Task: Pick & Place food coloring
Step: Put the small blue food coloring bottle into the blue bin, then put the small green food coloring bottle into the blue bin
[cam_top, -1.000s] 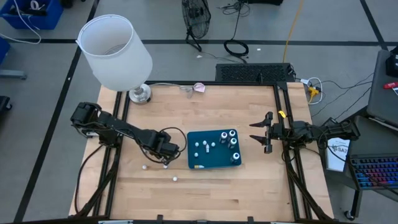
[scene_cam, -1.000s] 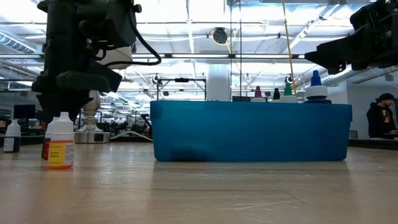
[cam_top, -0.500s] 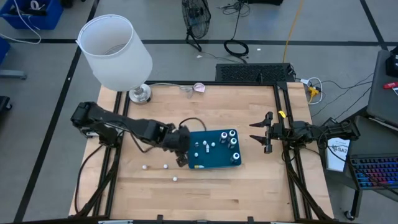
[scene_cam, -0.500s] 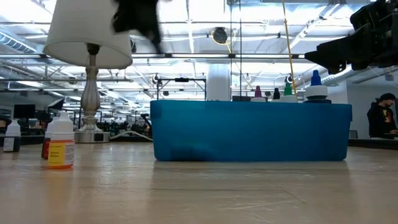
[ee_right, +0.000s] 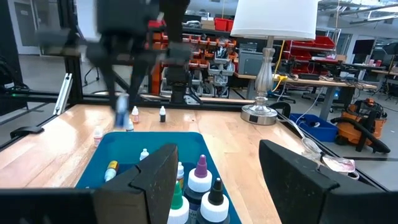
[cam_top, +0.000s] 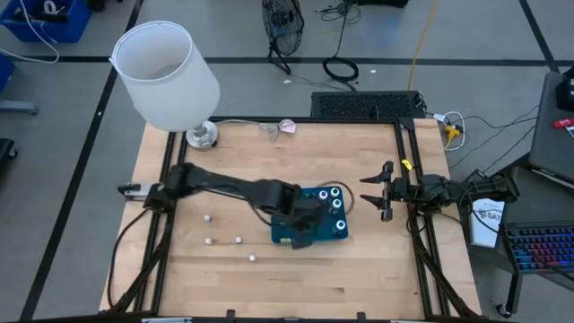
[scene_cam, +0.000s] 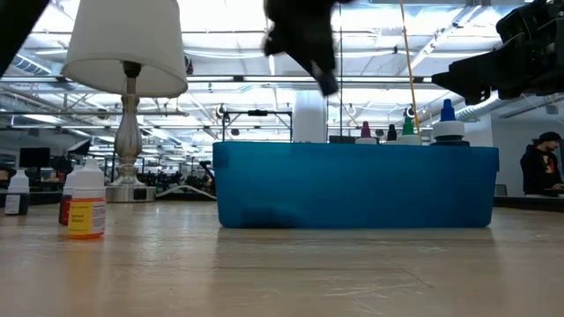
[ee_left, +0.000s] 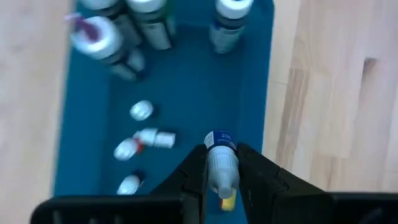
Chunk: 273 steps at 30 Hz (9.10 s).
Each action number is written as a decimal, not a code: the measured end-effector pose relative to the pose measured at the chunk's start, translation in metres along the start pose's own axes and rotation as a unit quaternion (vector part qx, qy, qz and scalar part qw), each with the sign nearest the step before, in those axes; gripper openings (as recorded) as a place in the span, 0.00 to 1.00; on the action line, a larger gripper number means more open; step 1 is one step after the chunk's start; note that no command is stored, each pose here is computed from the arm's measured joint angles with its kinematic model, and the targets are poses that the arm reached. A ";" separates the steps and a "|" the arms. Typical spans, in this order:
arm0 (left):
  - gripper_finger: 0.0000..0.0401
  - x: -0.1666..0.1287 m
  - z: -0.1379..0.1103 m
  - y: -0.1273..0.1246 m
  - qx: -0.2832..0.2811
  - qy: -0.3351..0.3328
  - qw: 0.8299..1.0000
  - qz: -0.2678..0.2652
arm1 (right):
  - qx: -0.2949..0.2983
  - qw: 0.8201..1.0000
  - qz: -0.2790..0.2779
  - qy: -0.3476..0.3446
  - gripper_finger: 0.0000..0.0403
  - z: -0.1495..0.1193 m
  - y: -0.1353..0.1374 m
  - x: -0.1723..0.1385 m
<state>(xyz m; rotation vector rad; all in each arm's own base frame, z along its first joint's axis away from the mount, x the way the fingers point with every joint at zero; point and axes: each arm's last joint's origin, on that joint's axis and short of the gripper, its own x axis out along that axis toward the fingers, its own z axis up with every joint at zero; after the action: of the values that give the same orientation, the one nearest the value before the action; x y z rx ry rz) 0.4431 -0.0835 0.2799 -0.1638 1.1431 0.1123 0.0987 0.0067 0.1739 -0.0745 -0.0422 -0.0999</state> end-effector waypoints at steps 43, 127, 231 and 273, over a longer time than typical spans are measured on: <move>0.54 0.103 -0.006 -0.002 -0.007 0.102 0.995 0.011 | 0.000 1.000 0.000 0.000 0.53 0.000 0.000 0.000; 0.57 -0.003 -0.289 0.089 -0.495 0.149 0.844 0.143 | -0.001 1.000 0.000 0.004 0.53 -0.001 0.000 0.001; 0.15 0.031 -0.063 0.069 -0.125 0.104 0.983 0.086 | -0.001 1.000 0.000 0.004 0.53 -0.001 0.000 0.001; 0.41 0.075 -0.065 0.065 -0.150 0.130 0.978 0.064 | -0.001 1.000 0.000 0.004 0.53 -0.001 0.000 0.001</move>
<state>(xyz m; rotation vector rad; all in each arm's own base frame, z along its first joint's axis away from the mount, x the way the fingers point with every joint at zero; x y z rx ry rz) 0.4049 -0.0313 0.1807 -0.3812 1.3937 0.3875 0.0993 0.0068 0.1732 -0.0762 -0.0332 -0.0996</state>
